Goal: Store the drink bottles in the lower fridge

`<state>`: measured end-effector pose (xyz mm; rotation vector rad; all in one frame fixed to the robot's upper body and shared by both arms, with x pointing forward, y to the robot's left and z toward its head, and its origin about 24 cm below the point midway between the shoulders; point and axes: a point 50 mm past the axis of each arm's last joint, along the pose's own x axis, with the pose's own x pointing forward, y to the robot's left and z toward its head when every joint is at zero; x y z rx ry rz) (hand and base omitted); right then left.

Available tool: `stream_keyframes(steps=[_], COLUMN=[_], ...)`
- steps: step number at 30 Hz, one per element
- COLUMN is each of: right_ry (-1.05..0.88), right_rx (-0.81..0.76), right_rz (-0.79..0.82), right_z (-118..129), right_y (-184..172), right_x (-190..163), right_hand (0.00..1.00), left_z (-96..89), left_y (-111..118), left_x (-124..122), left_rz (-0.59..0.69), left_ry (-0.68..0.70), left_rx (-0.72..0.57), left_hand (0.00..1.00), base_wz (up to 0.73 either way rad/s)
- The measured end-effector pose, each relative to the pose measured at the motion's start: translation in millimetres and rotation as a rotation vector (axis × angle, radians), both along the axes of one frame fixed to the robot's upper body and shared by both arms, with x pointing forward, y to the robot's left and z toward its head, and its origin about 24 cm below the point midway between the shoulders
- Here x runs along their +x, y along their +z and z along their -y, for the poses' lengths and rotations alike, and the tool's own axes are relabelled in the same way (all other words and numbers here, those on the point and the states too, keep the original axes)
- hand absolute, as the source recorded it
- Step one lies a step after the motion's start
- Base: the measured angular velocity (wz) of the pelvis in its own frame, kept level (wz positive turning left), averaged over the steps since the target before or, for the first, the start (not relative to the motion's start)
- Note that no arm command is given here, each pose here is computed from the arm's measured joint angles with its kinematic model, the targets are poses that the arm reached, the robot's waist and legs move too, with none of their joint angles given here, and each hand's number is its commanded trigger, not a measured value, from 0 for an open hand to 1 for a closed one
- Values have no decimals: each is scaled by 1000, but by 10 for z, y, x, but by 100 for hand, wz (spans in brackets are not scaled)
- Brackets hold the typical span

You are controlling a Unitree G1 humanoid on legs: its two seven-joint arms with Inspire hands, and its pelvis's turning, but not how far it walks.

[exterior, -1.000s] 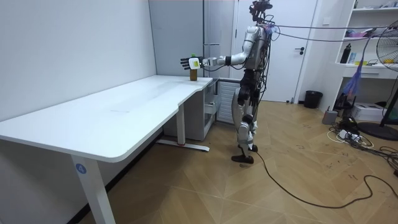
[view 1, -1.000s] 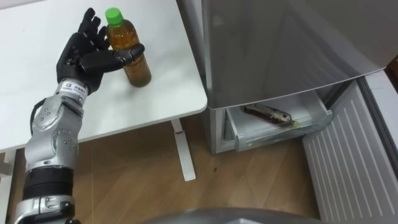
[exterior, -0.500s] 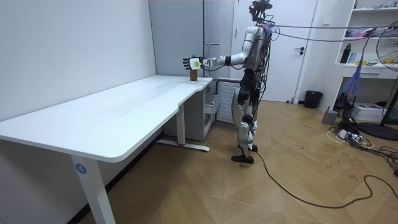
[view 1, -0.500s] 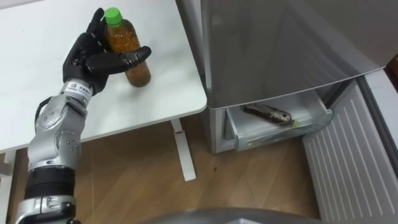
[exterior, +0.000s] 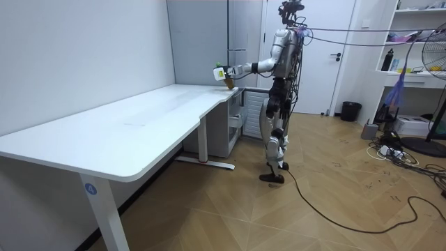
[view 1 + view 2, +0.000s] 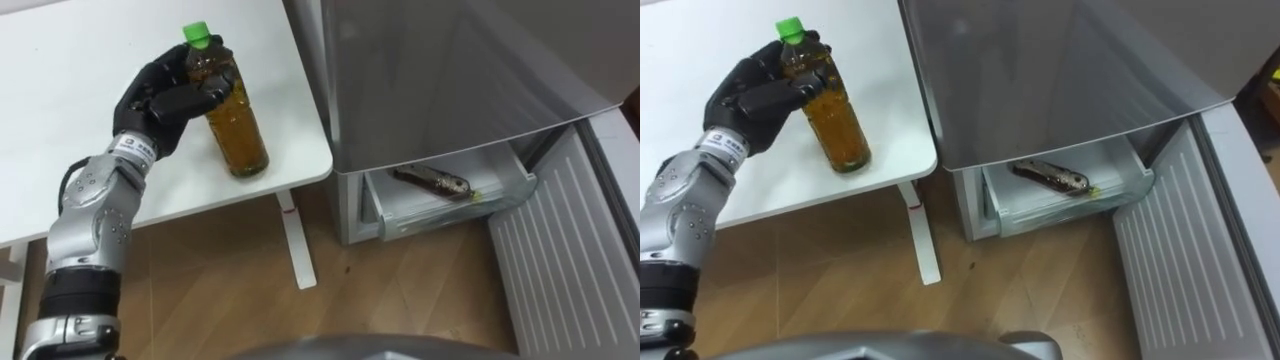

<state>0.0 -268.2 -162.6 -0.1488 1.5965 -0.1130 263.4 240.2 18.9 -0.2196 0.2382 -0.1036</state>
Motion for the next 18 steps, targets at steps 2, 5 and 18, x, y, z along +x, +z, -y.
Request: stream_keyframes(steps=[2,5,18], right_ry=[0,0,21], right_rx=[0,0,-5], right_rz=[2,2,47], right_z=[0,0,-5], right_y=[0,0,-1], right_x=[6,6,156], right_hand=[0,0,0], left_z=[-6,-11,2], left_y=[1,1,119], left_x=[0,-1,24], left_rz=[-1,-2,44], left_ry=[0,-3,-14], left_rx=[4,8,39], left_hand=[100,100,100], base_wz=[0,0,1])
